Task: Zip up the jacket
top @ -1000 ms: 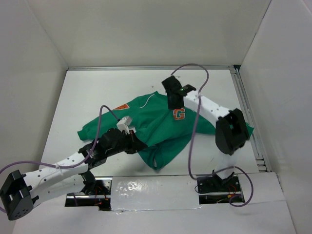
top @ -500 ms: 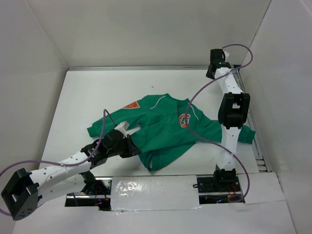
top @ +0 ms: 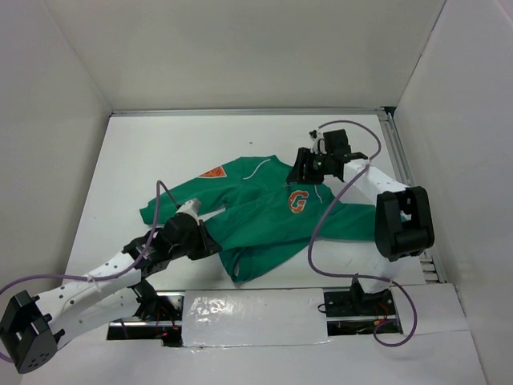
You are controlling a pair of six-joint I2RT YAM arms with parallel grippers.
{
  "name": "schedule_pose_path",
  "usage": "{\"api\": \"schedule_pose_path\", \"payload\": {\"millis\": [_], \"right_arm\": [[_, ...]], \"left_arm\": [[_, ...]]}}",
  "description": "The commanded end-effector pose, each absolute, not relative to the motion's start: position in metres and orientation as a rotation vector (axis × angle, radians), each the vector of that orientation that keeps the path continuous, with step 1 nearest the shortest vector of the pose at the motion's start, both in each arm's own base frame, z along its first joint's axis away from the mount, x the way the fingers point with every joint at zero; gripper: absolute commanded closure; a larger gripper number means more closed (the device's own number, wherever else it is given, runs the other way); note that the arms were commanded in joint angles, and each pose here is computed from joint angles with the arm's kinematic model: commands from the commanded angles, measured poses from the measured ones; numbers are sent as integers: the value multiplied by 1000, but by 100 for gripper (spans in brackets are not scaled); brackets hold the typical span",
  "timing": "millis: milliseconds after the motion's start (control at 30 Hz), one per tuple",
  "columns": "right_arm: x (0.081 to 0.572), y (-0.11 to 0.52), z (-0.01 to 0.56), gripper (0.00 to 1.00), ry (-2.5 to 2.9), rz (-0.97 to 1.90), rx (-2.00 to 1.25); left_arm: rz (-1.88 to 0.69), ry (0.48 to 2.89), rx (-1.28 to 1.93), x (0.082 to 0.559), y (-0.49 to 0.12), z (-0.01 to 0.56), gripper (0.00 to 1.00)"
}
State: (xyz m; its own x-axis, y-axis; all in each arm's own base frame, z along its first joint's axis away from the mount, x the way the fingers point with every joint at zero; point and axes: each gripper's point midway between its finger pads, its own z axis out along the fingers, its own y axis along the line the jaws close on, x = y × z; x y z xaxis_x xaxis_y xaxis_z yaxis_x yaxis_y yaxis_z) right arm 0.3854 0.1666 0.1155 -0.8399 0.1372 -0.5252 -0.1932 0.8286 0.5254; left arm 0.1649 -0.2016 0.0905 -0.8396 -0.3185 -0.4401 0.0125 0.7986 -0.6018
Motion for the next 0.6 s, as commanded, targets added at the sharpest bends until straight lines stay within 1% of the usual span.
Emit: {"api": "schedule_pose_path", "payload": {"millis": [0, 33, 67, 333, 567], "right_arm": [[370, 195, 113, 39, 2407, 1060, -142], [369, 197, 108, 33, 2416, 1061, -149], [369, 200, 105, 31, 2423, 1064, -149], [397, 202, 85, 30, 2434, 1066, -88], [406, 201, 70, 30, 2466, 1041, -51]], "left_arm": [[-693, 2473, -332, 170, -184, 87, 100], [-691, 2475, -329, 171, -185, 86, 100], [-688, 2480, -336, 170, -185, 85, 100], [-696, 2484, -359, 169, -185, 81, 100], [-677, 2479, -371, 170, -181, 82, 100]]}}
